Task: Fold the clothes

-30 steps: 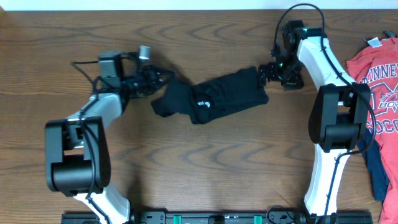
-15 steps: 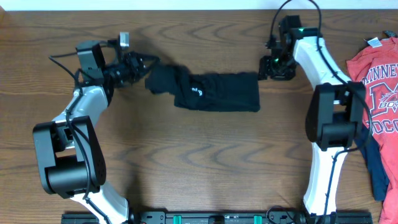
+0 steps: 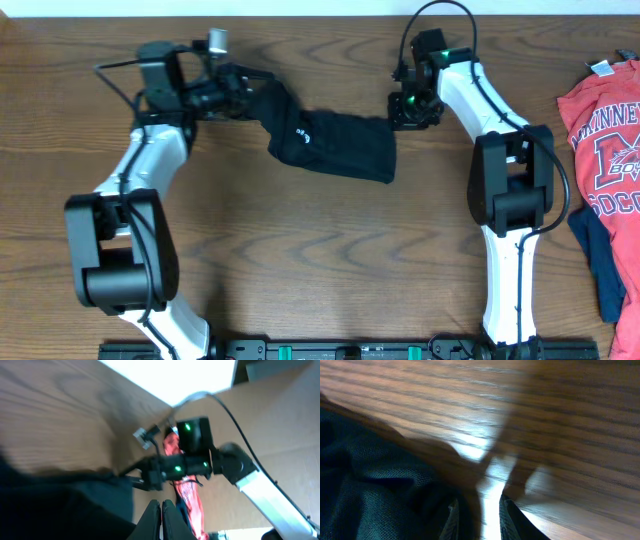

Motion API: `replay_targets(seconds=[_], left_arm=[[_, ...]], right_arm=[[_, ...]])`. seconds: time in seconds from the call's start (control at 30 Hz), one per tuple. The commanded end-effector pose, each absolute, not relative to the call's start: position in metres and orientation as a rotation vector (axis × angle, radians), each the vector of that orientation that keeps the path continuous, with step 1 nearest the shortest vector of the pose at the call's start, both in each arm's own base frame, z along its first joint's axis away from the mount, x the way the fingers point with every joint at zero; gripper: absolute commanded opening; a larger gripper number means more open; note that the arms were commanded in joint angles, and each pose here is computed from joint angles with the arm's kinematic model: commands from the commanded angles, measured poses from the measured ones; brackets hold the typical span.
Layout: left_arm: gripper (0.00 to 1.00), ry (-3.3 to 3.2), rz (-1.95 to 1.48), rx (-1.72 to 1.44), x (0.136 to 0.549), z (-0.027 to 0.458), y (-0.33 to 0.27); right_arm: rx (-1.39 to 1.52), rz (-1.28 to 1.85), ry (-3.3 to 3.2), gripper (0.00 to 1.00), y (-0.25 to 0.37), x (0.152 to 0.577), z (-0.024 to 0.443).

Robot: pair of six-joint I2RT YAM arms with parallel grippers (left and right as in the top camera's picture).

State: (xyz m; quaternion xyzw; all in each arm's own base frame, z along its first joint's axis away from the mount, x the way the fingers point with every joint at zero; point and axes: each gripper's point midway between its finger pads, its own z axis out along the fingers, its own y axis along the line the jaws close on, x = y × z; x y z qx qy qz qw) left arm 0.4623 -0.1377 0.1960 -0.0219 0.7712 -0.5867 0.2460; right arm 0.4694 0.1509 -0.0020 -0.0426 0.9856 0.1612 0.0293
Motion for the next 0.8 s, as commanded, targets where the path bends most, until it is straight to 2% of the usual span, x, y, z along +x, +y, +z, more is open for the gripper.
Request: replay_targets(seconds=[0.0,0.57,0.7,0.77], left_arm=[[0.06,2.097,-1.657,0.057,0.455,0.210,-0.171],[0.06,2.139,-1.692,0.358,0.405,0.207,-0.291],[0.06,2.191,-1.650,0.363,0.397,0.195,-0.307],[0.06,2.227,-1.614,0.362,0.393,0.186,-0.310]], right_arm=[[-0.109,0.441,3.229,0.29,0.151,0.431,-0.069],[-0.099,0.435,3.262,0.37,0.149,0.424,-0.068],[-0.093,0.434,3.264,0.36,0.147,0.423,-0.068],[-0.079,0.423,3.260,0.38,0.142,0.426,-0.069]])
